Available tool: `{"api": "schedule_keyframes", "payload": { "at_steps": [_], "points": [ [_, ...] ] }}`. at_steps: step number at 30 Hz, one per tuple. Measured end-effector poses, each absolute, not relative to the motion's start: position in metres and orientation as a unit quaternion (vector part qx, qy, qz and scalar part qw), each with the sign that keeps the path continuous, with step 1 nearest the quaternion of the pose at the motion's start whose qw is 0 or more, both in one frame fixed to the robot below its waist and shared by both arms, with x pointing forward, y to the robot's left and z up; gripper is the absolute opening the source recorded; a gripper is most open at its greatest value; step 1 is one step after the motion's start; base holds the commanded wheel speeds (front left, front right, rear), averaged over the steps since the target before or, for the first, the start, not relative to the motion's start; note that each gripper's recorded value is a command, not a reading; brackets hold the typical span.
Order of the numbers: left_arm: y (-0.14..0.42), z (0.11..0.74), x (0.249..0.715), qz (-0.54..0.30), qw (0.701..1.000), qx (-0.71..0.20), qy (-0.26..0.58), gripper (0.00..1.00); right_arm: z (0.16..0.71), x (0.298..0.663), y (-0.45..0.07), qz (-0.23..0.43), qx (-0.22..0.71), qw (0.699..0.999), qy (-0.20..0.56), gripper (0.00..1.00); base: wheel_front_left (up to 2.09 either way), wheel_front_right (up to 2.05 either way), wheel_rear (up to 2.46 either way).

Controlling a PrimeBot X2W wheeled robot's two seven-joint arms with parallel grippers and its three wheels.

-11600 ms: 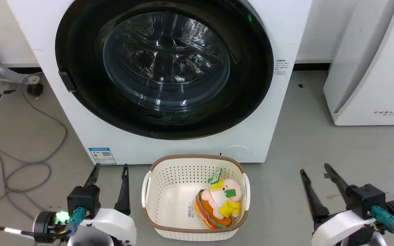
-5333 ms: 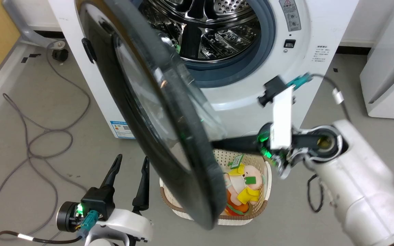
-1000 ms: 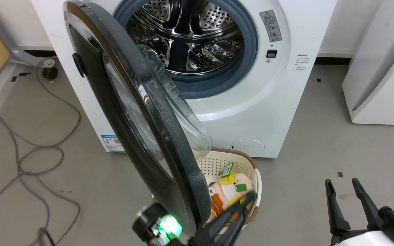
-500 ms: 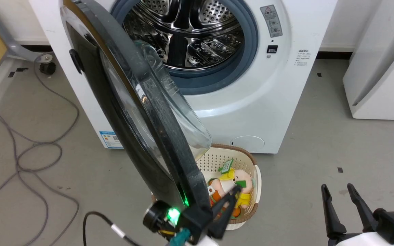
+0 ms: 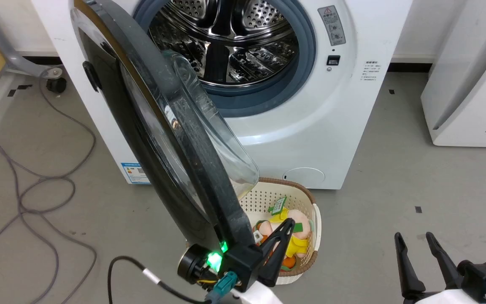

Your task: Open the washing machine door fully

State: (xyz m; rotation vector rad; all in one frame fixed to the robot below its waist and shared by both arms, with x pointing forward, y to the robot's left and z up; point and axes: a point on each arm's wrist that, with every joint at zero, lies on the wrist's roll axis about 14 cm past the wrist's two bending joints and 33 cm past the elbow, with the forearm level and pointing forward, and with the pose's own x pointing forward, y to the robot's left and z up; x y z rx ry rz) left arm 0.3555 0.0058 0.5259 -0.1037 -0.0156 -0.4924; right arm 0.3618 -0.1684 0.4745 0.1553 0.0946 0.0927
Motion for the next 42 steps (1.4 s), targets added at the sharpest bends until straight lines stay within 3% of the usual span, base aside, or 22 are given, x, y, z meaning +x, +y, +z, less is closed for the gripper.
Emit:
{"api": "schedule_keyframes", "payload": {
  "at_steps": [32,42],
  "points": [
    [0.124,0.529,0.293,-0.025,0.997,-0.070,0.005,0.00,0.468,0.384,-0.112,0.129,0.078,0.986,0.067,1.00,0.00,0.00,0.00],
    [0.204,0.516,0.273,0.110,0.993,-0.043,0.002,0.00,0.468,0.392,-0.081,0.173,0.076,0.980,0.071,1.00,0.00,0.00,0.00]
  ]
}}
